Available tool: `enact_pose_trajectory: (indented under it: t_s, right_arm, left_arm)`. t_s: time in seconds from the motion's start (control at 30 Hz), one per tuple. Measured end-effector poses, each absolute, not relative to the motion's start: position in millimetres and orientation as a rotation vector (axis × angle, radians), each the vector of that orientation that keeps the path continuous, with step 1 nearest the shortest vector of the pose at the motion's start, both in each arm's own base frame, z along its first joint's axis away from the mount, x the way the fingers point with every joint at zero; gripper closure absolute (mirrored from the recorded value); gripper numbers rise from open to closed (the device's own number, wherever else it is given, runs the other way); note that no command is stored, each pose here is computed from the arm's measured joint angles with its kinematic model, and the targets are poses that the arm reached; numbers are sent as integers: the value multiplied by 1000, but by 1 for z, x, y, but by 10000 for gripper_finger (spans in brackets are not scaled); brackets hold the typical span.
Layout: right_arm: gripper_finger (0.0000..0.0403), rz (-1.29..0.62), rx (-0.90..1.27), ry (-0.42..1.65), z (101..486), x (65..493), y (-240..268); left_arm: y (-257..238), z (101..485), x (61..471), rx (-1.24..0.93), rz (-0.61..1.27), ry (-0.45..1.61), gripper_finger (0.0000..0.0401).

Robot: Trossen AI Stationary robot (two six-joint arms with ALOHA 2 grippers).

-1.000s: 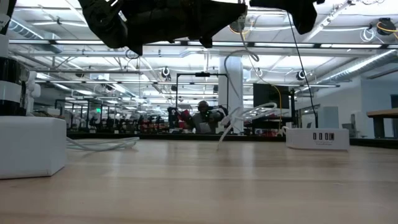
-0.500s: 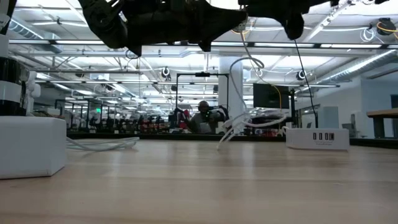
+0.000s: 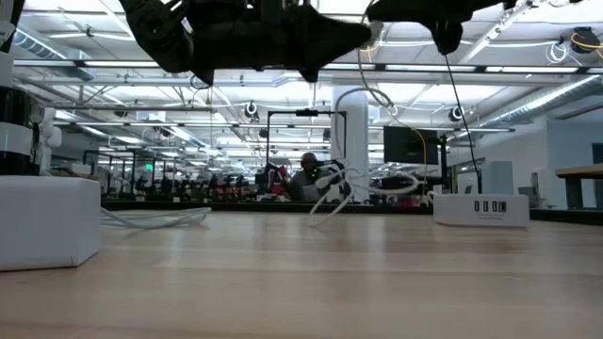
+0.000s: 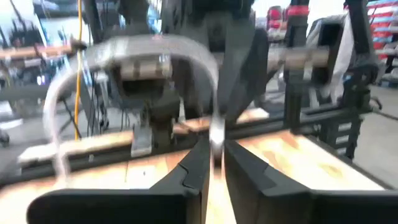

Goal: Insert USB
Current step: Insert the white charger cable into the blue adapter

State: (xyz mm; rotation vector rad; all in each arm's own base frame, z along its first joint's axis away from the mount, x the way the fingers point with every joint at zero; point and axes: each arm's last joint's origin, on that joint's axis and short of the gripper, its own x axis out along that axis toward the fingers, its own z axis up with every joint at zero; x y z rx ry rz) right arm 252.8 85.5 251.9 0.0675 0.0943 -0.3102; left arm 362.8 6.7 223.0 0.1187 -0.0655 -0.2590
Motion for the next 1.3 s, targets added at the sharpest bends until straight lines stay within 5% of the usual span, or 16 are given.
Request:
enact_pose_trajectory:
  t_s: [0.33,0.67,0.97,1.3]
  right_arm:
    - [402,-360,0,243,264,213,74]
    - [403,-438,-2,563,232,165,57]
    - [403,-509,39,599,187,136,42]
    - [403,-530,30,577,182,125,37]
  left_arm:
    - [7,210,362,71,-261,64,326]
    - [8,209,362,76,-249,77,329]
    - [10,200,361,92,-181,164,329]
    - [11,199,361,95,-160,182,329]
